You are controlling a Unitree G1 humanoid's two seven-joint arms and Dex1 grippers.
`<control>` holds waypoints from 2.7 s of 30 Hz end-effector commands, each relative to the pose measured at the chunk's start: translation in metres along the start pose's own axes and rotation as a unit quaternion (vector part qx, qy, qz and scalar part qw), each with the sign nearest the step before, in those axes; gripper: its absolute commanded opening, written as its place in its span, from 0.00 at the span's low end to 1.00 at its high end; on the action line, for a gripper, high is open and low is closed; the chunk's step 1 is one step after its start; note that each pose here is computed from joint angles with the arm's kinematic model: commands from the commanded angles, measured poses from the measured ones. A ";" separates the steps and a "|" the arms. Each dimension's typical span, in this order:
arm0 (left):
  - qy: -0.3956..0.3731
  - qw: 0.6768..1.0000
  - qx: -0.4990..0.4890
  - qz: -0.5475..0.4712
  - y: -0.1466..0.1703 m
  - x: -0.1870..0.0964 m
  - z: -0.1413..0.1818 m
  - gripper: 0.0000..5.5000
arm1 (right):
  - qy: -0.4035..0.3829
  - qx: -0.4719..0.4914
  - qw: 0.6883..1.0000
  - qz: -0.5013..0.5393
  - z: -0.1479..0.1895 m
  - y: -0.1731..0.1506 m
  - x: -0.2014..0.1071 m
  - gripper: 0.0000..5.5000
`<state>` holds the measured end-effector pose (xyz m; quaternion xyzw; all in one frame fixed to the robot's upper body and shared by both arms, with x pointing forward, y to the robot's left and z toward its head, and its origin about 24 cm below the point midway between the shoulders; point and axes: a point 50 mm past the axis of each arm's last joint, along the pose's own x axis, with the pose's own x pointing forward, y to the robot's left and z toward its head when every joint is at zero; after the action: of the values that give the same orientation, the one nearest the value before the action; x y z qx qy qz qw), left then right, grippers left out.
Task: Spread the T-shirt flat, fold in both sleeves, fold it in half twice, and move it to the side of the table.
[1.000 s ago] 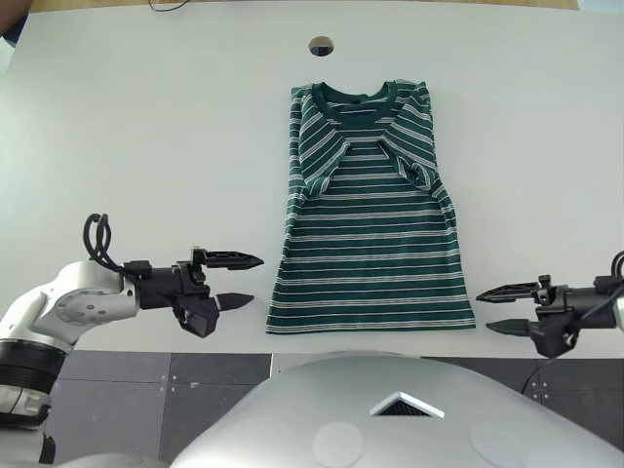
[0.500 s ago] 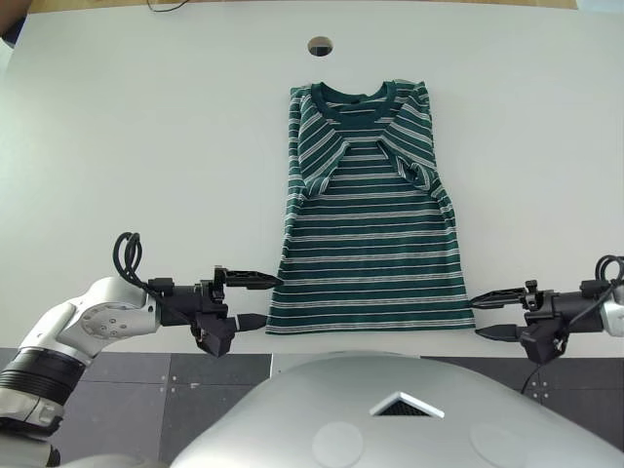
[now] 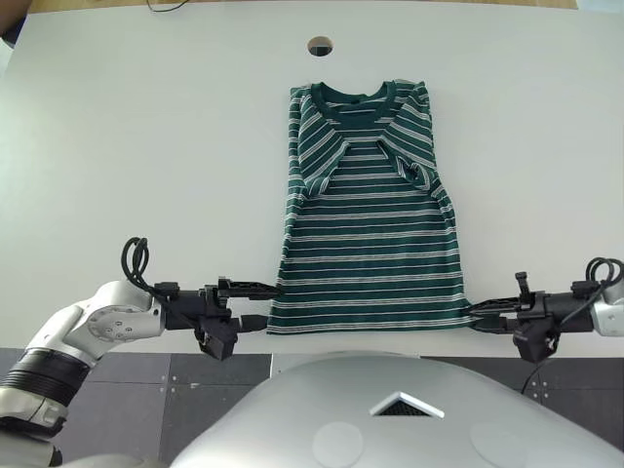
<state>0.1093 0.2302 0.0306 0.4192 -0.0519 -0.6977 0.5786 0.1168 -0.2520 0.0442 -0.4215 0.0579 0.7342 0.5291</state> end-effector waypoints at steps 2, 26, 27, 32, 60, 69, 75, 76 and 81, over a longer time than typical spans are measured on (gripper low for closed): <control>0.052 0.984 -0.074 -0.157 -0.053 0.006 -0.009 0.37 | 0.017 0.035 0.999 0.039 -0.008 0.015 0.011 0.02; -0.021 0.966 -0.256 -0.044 0.031 0.000 0.013 0.02 | -0.116 0.214 0.970 0.010 0.037 -0.021 0.000 0.02; -0.033 0.958 -0.278 -0.053 0.040 -0.003 0.018 0.02 | -0.125 0.222 0.967 0.016 0.039 -0.024 -0.001 0.02; -0.069 0.927 -0.347 -0.122 0.058 -0.017 0.040 0.02 | -0.158 0.252 0.955 0.024 0.049 -0.037 -0.009 0.02; -0.043 0.874 -0.335 0.350 0.184 -0.031 -0.059 0.02 | -0.053 0.136 0.916 -0.375 -0.020 -0.182 -0.029 0.02; -0.005 0.852 -0.380 0.359 0.190 -0.009 -0.102 0.02 | 0.001 0.167 0.903 -0.396 -0.064 -0.204 -0.006 0.02; 0.005 0.829 -0.414 0.377 0.193 -0.005 -0.123 0.02 | 0.015 0.191 0.885 -0.424 -0.080 -0.213 -0.002 0.02; 0.008 0.824 -0.420 0.379 0.192 -0.004 -0.126 0.02 | 0.016 0.197 0.882 -0.428 -0.082 -0.214 -0.002 0.02; 0.020 0.808 -0.454 0.375 0.186 0.001 -0.136 0.07 | 0.012 0.224 0.868 -0.442 -0.087 -0.221 0.006 0.06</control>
<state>0.3346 0.2275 0.0443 0.0678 0.1270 -0.3612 0.9213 0.3405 -0.2035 0.0595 -0.2888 0.0426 0.3898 0.8734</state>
